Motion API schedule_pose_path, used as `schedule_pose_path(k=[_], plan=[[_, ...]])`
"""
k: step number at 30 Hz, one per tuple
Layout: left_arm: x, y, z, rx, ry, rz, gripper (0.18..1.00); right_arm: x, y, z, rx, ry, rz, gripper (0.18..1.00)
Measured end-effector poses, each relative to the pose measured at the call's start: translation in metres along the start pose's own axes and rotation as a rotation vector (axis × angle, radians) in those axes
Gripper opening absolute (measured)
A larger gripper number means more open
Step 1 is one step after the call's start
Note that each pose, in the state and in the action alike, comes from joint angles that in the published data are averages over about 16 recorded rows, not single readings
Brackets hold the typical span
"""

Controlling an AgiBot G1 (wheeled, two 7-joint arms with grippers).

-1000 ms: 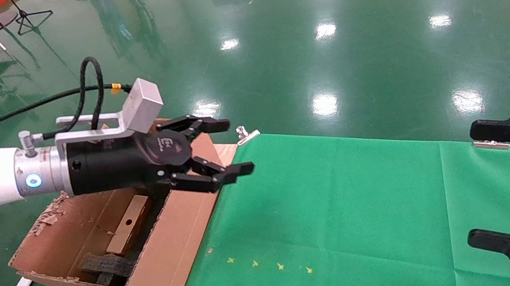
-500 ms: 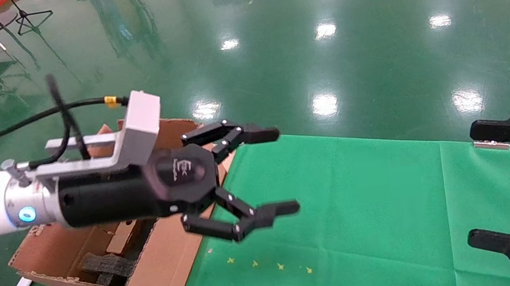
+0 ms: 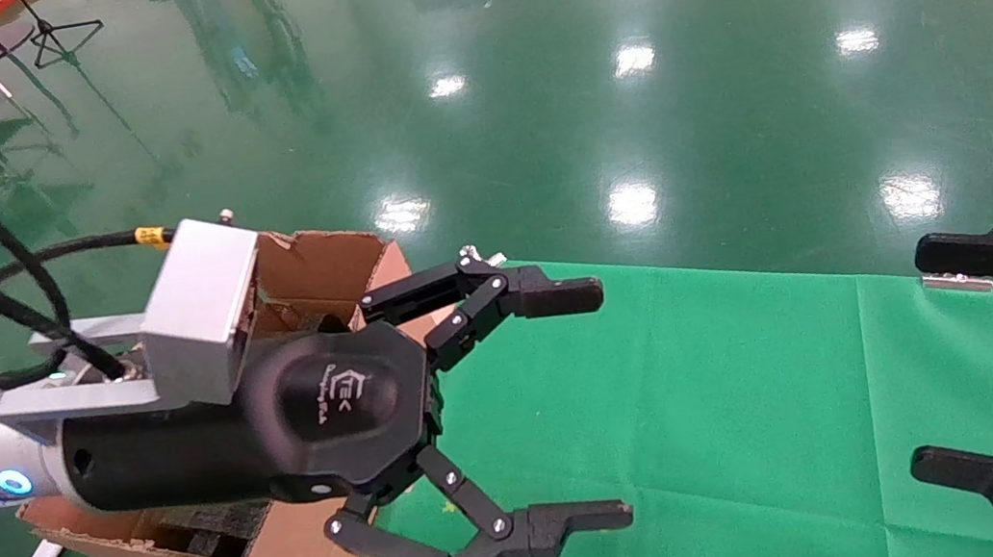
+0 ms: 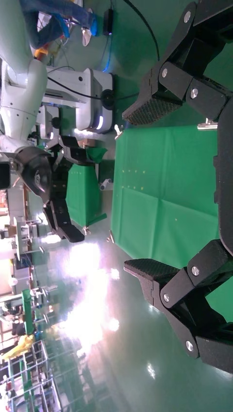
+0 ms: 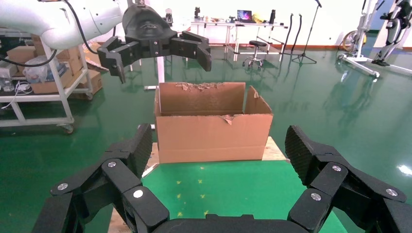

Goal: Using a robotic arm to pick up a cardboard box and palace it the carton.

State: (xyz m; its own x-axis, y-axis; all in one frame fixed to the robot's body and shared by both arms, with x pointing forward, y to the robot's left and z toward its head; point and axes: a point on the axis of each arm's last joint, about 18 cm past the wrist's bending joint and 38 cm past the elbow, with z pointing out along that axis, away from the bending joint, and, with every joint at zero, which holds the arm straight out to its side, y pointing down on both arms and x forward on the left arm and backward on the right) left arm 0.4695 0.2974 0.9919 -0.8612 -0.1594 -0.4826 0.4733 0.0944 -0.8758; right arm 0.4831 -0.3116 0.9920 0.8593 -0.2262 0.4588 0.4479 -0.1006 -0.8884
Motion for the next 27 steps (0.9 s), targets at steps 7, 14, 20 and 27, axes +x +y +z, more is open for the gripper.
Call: schedule_pose_path(k=[7,14,20,27], plan=[[0.0004,-0.0003,0.0,0.002,0.001,0.0,1.001,0.0,0.0,0.0,0.0,0.0,0.0,1.001],[-0.0026,0.0013,-0.0008,-0.008,-0.009,-0.003,1.001,0.0,0.0,0.0,0.0,0.0,0.0,1.001],[-0.0041,0.0021,-0.0012,-0.014,-0.014,-0.005,1.001,0.0,0.0,0.0,0.0,0.0,0.0,1.001],[-0.0052,0.0026,-0.0015,-0.018,-0.017,-0.006,1.001,0.0,0.0,0.0,0.0,0.0,0.0,1.001]])
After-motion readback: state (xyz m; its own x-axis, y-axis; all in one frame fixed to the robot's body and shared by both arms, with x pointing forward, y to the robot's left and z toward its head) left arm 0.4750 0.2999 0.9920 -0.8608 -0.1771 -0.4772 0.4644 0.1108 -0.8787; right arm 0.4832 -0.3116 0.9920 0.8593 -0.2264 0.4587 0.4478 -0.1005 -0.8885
